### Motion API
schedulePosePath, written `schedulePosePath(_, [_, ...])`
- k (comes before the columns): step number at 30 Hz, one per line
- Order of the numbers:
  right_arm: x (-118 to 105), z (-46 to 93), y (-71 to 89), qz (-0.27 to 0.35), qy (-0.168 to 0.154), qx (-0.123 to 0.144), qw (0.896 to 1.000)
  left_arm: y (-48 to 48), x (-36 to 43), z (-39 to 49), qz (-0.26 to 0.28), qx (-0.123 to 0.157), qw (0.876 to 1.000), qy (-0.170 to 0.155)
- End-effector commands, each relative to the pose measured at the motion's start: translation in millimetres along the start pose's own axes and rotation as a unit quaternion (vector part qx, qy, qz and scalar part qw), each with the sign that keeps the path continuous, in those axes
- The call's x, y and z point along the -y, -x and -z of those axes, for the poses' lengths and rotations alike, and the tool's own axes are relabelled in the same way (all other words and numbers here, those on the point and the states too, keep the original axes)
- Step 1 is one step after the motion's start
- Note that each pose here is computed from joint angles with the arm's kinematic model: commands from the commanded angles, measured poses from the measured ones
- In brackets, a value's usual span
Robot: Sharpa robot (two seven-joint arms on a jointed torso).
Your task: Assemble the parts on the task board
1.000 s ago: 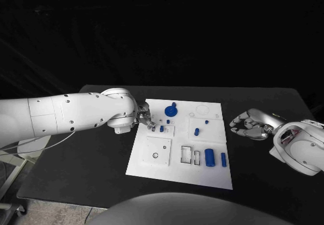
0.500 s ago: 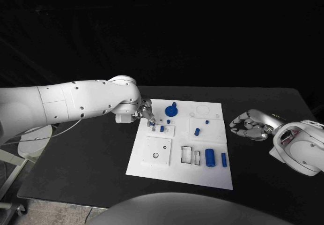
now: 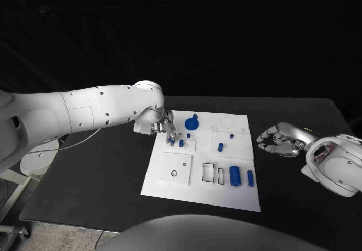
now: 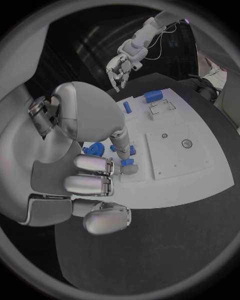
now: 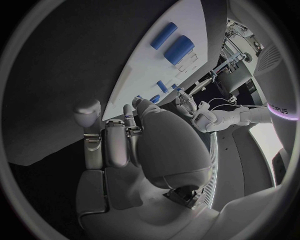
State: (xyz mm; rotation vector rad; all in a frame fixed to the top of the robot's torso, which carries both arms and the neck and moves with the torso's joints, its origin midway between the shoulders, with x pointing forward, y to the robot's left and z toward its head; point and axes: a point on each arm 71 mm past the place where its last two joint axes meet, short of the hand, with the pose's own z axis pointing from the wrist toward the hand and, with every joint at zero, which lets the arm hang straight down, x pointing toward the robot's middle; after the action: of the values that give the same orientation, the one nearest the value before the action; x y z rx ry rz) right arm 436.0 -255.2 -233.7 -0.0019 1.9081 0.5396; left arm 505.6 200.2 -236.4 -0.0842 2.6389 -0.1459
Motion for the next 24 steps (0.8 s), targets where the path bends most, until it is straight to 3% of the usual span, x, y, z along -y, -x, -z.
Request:
schedulePosePath(1, [0.1,0.1,-0.9,0.001,-0.002,-0.005,1.000,0.0,1.5,-0.8,0.000,-0.006,1.000,-0.002])
schedulePosePath(12, [0.5,0.2,-1.3,0.001,-0.002,-0.005,1.000,-0.7,1.3,-1.1,-0.003,0.042,0.999,0.002])
schedulePosePath(24, [0.9,0.4,-2.5,0.000,-0.002,-0.007,1.000,-11.9,-2.9,-4.6,-0.015,0.047,0.999,0.011])
